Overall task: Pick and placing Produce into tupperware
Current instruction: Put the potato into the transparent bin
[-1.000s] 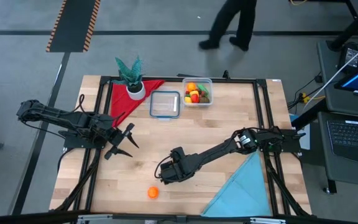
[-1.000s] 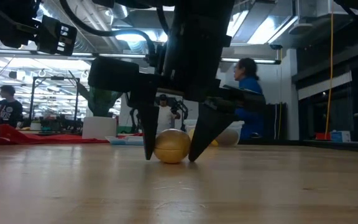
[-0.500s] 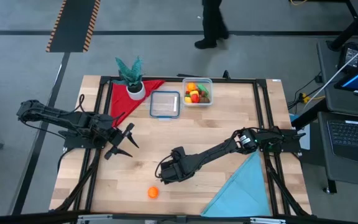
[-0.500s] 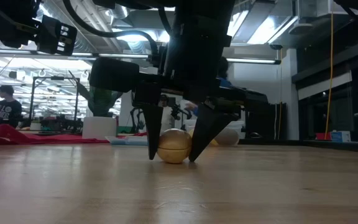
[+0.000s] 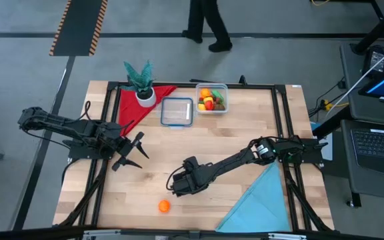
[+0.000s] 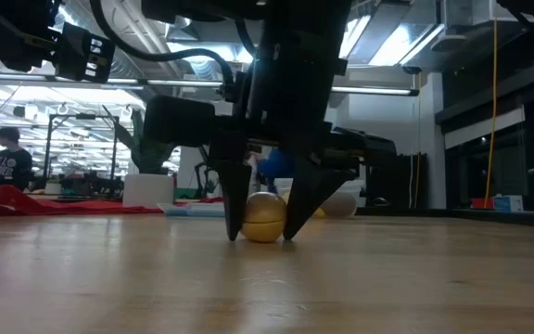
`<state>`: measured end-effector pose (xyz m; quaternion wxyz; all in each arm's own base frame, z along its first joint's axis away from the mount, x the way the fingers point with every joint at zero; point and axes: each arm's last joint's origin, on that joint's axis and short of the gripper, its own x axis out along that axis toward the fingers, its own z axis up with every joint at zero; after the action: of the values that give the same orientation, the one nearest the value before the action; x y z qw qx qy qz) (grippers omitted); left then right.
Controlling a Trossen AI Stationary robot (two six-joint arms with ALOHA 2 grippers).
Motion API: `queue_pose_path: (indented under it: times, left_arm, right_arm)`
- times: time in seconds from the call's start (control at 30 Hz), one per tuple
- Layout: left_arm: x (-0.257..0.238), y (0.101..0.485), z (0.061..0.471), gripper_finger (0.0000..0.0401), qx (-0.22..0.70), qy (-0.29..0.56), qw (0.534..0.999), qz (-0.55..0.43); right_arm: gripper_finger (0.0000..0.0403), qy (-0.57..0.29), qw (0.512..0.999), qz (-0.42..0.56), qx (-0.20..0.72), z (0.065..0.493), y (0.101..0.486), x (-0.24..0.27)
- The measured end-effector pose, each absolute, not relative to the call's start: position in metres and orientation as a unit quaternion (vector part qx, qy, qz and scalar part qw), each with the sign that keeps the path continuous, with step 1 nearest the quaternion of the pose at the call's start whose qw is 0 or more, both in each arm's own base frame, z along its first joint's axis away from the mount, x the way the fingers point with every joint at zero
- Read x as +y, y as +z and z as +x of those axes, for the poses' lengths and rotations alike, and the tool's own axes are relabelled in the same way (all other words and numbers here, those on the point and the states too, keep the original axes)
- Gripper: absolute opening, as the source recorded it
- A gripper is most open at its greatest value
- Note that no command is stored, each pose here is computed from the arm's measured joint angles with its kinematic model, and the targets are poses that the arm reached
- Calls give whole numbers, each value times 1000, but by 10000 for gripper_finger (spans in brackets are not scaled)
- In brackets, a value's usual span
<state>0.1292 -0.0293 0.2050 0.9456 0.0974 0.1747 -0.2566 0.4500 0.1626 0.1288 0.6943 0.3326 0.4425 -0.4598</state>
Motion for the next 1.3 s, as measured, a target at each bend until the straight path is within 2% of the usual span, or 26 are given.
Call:
queue_pose_path:
  times: [0.1, 0.2, 0.4, 0.63, 0.9, 1.07, 1.3]
  left_arm:
    - [-29, 205, 129, 210, 175, -257, 946, 97]
    - [-29, 205, 129, 210, 175, -257, 946, 97]
    - [-29, 205, 129, 210, 174, -257, 946, 98]
    - [-29, 205, 129, 210, 174, -257, 946, 98]
    - [-29, 205, 129, 210, 173, -257, 946, 98]
    - [-29, 206, 129, 210, 171, -256, 946, 97]
    - [-29, 207, 130, 210, 167, -256, 947, 96]
  right_arm:
    - [208, -460, 696, 328, 444, 450, 129, 162]
    - [174, -464, 702, 318, 437, 450, 128, 161]
    - [174, -466, 727, 282, 418, 451, 134, 158]
    - [174, -456, 769, 260, 365, 447, 174, 157]
    - [174, -471, 812, 203, 279, 423, 228, 164]
    - [174, -468, 823, 172, 273, 403, 251, 174]
    - [174, -467, 854, 111, 201, 378, 262, 199]
